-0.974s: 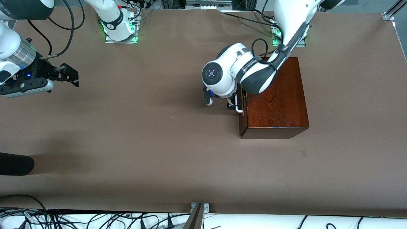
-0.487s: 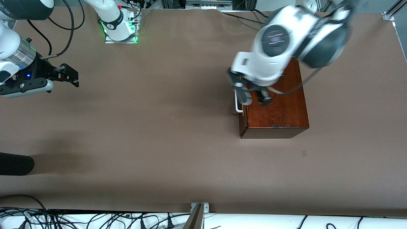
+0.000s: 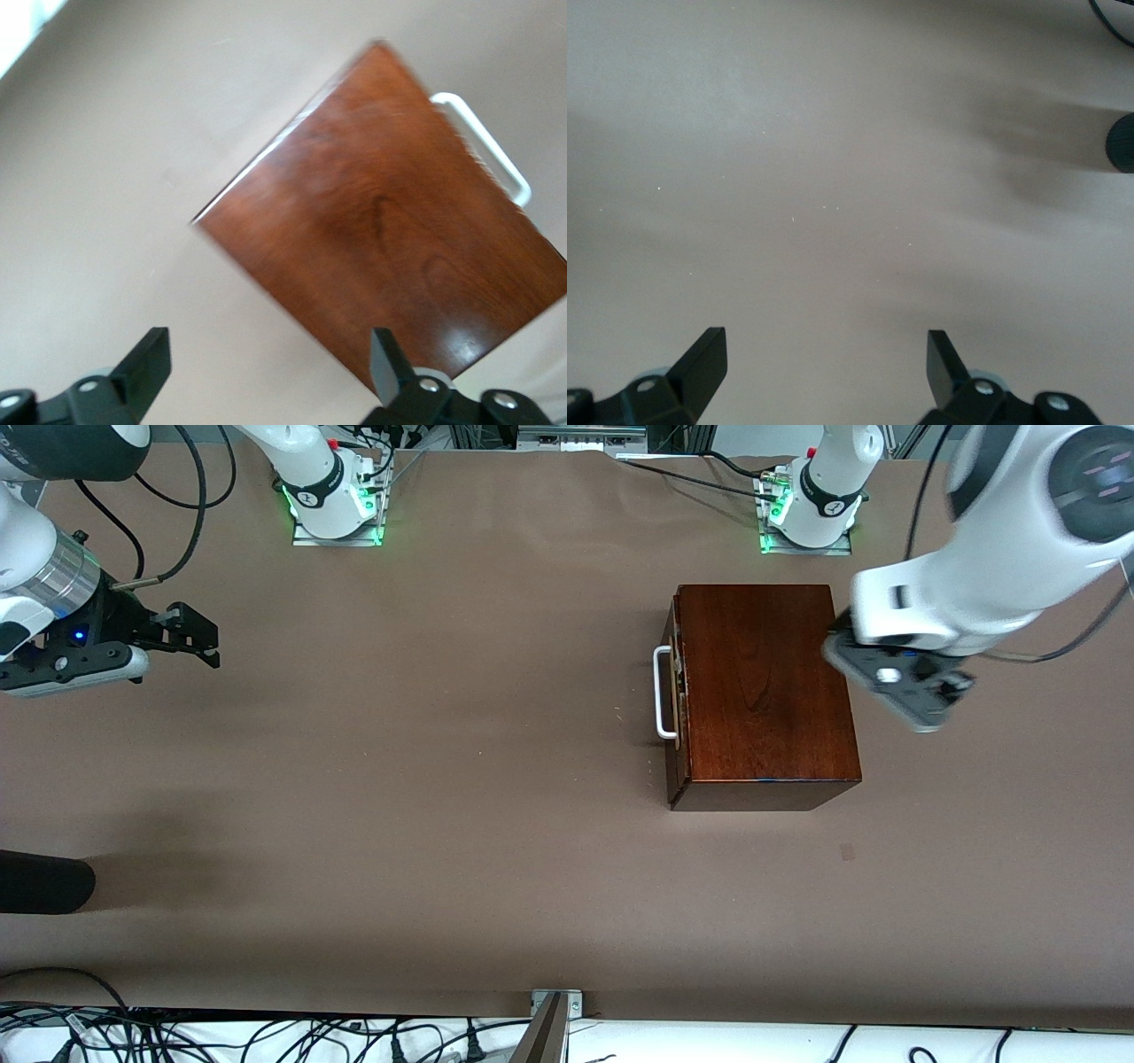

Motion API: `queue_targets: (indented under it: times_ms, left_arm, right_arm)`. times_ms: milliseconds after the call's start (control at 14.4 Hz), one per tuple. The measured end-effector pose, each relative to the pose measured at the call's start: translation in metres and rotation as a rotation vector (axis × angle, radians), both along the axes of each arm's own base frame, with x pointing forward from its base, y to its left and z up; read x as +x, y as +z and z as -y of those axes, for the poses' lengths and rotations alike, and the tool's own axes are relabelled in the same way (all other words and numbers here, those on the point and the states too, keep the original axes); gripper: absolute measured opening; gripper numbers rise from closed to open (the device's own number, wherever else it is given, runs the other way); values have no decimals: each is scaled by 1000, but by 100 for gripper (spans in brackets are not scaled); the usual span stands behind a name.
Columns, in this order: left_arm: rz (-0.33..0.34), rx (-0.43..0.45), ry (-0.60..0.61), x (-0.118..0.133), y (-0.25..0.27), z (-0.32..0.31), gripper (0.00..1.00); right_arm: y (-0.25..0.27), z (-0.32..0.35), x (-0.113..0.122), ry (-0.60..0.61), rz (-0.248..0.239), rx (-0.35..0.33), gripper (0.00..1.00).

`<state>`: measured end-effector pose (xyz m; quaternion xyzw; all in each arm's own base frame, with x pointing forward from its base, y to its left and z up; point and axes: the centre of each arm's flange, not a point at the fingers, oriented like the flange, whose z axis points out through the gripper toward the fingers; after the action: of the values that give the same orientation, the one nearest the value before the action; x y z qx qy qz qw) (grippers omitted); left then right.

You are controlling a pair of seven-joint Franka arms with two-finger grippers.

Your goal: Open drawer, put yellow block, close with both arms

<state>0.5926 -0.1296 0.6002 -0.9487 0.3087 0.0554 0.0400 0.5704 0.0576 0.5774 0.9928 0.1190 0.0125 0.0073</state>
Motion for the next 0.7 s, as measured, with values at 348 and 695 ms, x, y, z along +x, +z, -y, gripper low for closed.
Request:
queue_targets:
  times_ms: [348,695]
  left_arm:
    - [90,-42,466,-23,29,-71,100]
    - [153,-61,575,-39,29,-104,100]
  right_arm:
    - [0,0,0,0,1,0,100]
    - [1,0,0,0,4,0,100]
